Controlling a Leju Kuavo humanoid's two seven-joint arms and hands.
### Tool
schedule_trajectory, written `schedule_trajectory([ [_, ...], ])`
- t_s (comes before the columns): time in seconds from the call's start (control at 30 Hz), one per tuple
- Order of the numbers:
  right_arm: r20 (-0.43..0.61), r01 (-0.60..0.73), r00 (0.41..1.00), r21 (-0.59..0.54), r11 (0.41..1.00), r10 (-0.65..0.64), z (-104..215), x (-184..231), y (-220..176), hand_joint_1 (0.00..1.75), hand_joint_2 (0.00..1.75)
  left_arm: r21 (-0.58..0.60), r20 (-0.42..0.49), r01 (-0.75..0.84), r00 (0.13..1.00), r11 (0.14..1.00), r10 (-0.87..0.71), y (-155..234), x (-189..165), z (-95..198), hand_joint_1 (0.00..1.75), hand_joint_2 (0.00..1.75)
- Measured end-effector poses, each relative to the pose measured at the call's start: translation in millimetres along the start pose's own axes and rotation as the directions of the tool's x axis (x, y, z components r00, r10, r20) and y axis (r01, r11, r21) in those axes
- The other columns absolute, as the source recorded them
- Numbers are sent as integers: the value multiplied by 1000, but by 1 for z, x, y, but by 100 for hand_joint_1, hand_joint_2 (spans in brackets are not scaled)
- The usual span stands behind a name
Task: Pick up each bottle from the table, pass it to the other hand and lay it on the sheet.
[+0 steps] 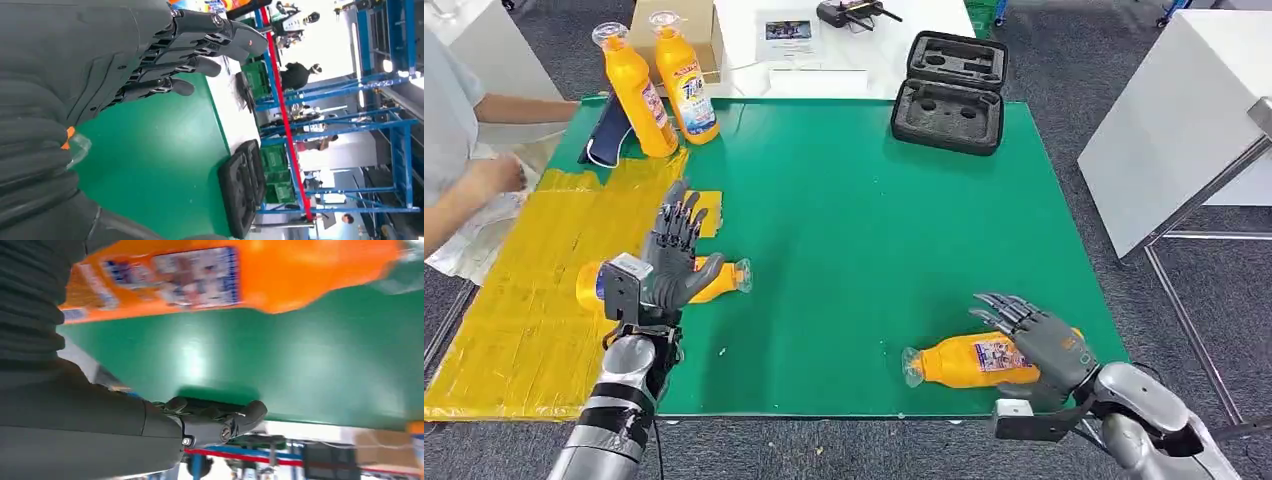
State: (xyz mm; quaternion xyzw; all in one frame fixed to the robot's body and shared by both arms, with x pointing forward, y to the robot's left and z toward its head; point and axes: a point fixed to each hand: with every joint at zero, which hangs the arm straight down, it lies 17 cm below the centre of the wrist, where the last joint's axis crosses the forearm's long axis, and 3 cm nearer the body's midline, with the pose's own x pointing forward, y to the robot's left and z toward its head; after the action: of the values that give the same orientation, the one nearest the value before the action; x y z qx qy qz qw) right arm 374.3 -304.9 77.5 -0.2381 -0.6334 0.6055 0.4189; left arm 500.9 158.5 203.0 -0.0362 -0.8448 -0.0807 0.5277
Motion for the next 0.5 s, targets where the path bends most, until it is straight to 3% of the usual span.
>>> schedule_trajectory([
  [0.5,-48,-1,999,19,1000,2,6,-20,6,0,175,-4,-3,-3,1000,1000,3,-2,-1,-2,0,175],
])
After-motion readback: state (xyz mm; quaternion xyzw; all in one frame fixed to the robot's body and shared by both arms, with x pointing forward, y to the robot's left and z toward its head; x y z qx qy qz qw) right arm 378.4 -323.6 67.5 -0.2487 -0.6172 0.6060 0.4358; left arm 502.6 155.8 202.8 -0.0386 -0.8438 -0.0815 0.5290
